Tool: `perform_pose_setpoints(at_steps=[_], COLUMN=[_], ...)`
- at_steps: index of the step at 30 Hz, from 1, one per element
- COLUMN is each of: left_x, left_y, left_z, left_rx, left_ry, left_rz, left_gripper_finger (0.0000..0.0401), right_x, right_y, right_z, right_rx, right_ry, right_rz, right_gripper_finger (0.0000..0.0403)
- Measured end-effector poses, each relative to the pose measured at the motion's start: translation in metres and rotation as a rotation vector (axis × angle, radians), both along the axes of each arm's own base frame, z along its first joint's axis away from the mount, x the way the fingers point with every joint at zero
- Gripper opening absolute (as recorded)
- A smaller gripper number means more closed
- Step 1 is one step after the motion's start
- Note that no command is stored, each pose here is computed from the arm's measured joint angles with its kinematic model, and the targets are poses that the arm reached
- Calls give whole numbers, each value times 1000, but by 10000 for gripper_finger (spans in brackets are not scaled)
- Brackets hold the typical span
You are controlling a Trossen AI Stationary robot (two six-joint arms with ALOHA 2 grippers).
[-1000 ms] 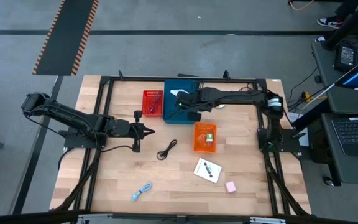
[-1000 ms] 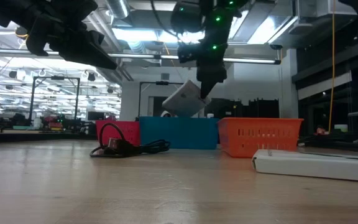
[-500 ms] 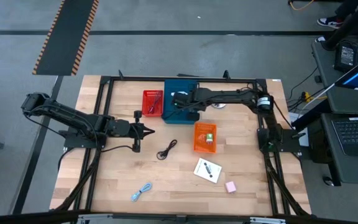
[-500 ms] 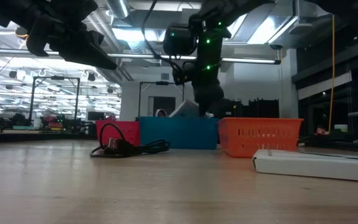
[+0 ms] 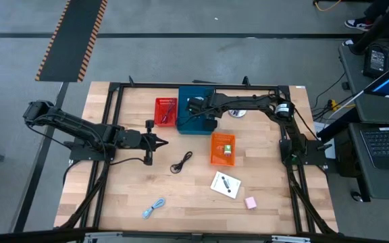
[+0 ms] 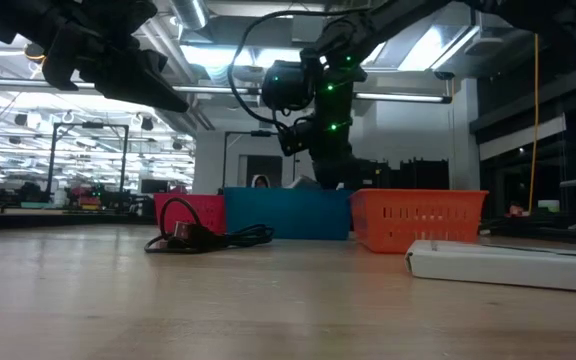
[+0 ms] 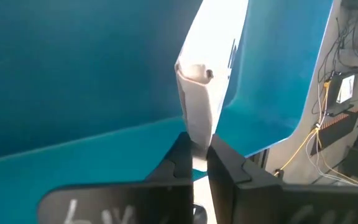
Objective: Pick and place items into bin
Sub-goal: Put the left card reader box into the blue bin
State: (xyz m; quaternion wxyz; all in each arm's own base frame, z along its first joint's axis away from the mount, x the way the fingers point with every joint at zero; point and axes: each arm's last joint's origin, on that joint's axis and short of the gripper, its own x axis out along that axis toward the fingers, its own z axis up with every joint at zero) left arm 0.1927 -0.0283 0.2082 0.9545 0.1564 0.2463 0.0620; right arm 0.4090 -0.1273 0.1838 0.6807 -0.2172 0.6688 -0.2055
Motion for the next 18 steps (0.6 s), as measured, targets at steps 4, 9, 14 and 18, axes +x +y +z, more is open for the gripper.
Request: perform_pose_setpoints(at_steps=[4,9,14,18], left_x=[0,0,0,0], left_y=[0,0,0,0], left_z=[0,0,0,0], left_rx=[0,0,-1,-1], left_ry=[0,0,0,0], left_rz=[0,0,0,0], left_gripper_finger=[2,2,2,2], right_x=[1,1,2,5], right_y=[0,0,0,-1], right_z=[0,0,0,1], right_rx=[1,1,-2,-10], right_ry=[-7,-14,-26,-51], right_rz=[0,2,2,6], right_gripper_finger=[37,63,81,89])
